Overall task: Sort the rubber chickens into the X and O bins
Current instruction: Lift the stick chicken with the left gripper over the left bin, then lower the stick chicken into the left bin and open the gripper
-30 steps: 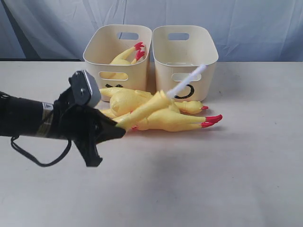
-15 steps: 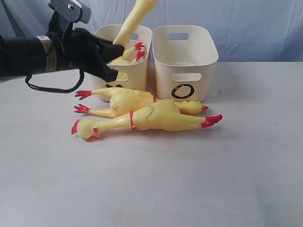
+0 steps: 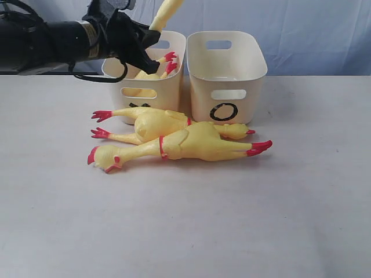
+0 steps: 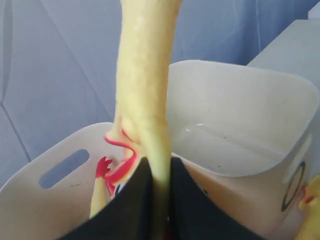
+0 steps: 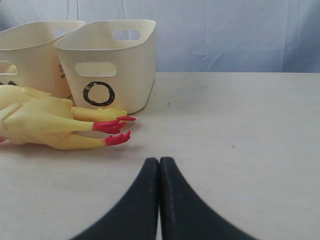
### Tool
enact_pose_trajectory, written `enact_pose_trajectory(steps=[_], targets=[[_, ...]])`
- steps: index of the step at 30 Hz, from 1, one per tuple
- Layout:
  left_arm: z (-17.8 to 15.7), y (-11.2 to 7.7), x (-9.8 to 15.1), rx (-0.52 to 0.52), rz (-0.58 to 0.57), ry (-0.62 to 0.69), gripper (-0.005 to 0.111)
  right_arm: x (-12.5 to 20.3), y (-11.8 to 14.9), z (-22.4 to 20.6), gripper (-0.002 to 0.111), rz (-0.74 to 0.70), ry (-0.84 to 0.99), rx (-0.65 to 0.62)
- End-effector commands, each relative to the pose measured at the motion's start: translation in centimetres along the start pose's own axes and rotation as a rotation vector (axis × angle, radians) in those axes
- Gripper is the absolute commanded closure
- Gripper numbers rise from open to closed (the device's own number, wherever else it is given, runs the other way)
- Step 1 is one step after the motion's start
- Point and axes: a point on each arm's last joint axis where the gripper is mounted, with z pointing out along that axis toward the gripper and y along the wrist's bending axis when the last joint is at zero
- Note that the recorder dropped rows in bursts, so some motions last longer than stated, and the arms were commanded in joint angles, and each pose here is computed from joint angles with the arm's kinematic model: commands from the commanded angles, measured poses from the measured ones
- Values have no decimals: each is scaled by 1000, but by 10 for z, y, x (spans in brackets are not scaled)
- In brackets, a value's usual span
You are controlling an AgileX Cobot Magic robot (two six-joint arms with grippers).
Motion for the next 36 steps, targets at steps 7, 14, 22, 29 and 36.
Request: enact_pose_trajectory(steps=[7,14,22,29,36], targets=[[36,24,29,-150,-66,153,107,0,0,0,109,-5,-8,-4],[51,35,55,-257,-113,299,107,0,0,0,109,-5,-8,-4],[52,40,67,-321,-125,393,107,0,0,0,109,-5,-8,-4],[53,39,66,-309,-123,376,86,0,0,0,109,0,-8,-5],[54,40,62,-305,-124,358,61,0,0,0,109,0,-8,-5]])
